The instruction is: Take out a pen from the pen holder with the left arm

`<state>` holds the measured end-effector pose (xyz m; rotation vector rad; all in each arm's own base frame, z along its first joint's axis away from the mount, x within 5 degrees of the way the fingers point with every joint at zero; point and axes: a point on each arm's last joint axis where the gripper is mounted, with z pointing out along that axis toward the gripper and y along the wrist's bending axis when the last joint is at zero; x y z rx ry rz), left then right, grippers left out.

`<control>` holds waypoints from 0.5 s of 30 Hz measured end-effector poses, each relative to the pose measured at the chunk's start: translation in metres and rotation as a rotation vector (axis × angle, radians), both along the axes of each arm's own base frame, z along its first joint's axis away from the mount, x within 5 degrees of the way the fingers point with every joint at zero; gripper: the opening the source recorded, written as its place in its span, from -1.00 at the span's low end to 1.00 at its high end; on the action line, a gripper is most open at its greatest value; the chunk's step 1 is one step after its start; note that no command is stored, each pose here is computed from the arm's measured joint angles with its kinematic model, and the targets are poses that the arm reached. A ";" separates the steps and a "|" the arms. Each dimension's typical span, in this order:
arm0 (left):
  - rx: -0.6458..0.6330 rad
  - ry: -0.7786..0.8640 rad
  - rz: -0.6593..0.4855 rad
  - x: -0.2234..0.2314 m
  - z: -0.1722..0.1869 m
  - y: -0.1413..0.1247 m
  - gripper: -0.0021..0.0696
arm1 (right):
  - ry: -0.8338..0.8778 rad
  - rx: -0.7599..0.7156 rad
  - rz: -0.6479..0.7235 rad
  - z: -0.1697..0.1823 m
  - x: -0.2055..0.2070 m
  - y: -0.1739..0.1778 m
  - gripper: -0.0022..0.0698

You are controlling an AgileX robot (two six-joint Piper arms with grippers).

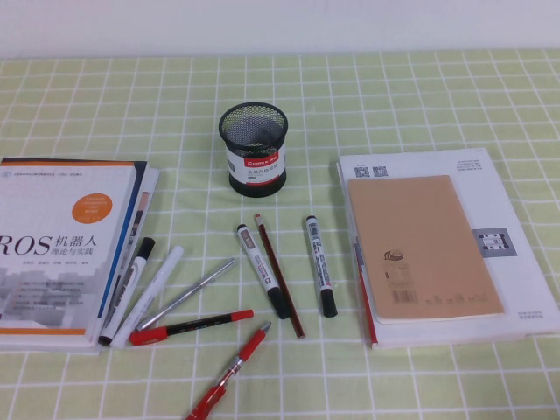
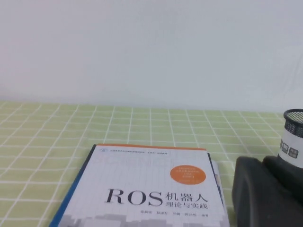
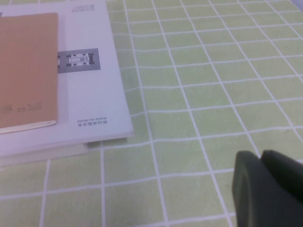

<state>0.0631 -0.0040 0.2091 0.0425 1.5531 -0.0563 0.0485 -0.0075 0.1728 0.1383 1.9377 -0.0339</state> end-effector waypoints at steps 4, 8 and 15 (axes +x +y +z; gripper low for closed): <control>-0.025 -0.012 0.003 -0.005 -0.006 0.000 -0.94 | 0.000 0.000 0.000 0.000 0.000 0.000 -0.97; -0.022 0.081 0.001 -0.006 -0.016 0.000 -0.94 | 0.000 0.000 0.000 0.000 0.000 0.000 -0.97; 0.028 0.304 0.006 -0.010 -0.036 0.001 -0.94 | 0.000 0.000 0.000 0.000 0.000 0.000 -0.97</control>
